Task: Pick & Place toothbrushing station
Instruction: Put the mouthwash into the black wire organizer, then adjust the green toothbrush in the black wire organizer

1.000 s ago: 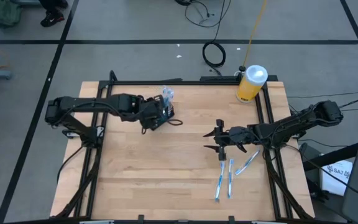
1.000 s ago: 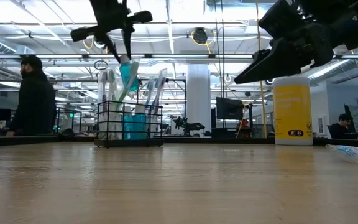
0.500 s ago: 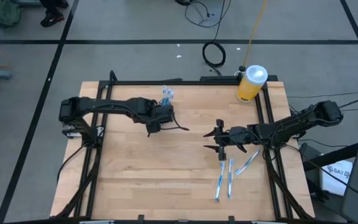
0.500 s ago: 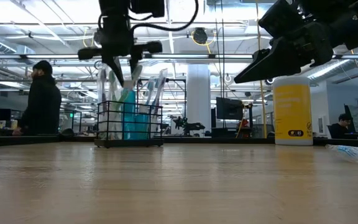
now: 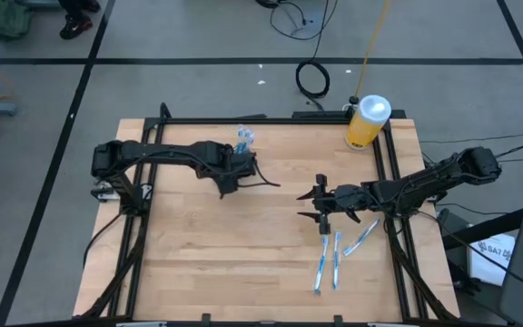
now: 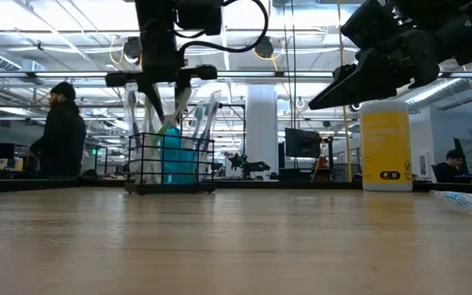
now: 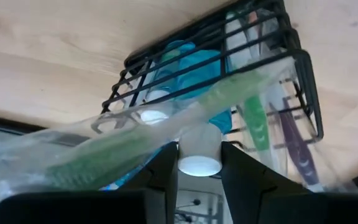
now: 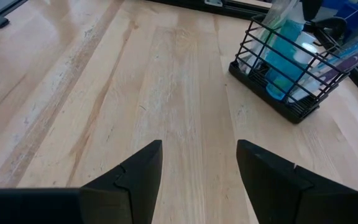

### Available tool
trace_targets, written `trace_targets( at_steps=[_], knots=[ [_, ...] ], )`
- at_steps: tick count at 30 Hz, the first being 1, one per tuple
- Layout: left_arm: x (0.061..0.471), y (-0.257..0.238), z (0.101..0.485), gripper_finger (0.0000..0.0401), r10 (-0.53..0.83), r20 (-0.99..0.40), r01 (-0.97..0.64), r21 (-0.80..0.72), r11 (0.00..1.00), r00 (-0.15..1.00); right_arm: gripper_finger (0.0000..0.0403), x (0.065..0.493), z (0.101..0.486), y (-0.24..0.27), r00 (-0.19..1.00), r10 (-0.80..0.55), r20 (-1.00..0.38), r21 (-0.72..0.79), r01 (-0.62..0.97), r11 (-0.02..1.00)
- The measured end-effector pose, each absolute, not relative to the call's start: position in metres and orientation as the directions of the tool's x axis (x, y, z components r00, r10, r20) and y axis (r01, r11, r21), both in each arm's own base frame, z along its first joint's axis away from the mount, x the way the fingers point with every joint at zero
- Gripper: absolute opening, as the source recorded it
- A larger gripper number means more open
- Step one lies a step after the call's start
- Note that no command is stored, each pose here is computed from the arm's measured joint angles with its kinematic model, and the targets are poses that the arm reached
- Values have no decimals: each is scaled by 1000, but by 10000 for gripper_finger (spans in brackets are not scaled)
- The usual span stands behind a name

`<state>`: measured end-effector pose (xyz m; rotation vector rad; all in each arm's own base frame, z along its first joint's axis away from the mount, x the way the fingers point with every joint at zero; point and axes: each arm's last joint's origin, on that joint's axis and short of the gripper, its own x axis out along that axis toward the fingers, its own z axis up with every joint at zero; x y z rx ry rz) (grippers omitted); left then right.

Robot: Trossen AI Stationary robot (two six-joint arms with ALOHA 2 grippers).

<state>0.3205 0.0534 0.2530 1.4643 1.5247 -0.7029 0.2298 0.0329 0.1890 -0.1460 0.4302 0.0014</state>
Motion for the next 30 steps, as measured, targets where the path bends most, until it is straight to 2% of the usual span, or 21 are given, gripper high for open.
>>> trace_targets(
  at_steps=[6, 13, 22, 30],
  knots=[
    [320, 53, 253, 130, 467, -880, 945, 219, 241, 85, 199, 230, 189, 33, 909, -30, -415, -141, -32, 990],
    [320, 53, 253, 170, 467, -880, 938, 228, 262, 84, 199, 230, 189, 33, 909, -30, -416, -141, -32, 990],
    [320, 53, 253, 174, 483, -872, 917, 255, 308, 81, 199, 230, 189, 33, 909, -29, -416, -141, -32, 990],
    [316, 41, 264, 175, 534, -838, 902, 311, 300, 111, 199, 230, 189, 33, 909, -30, -415, -141, -32, 990]
  ],
)
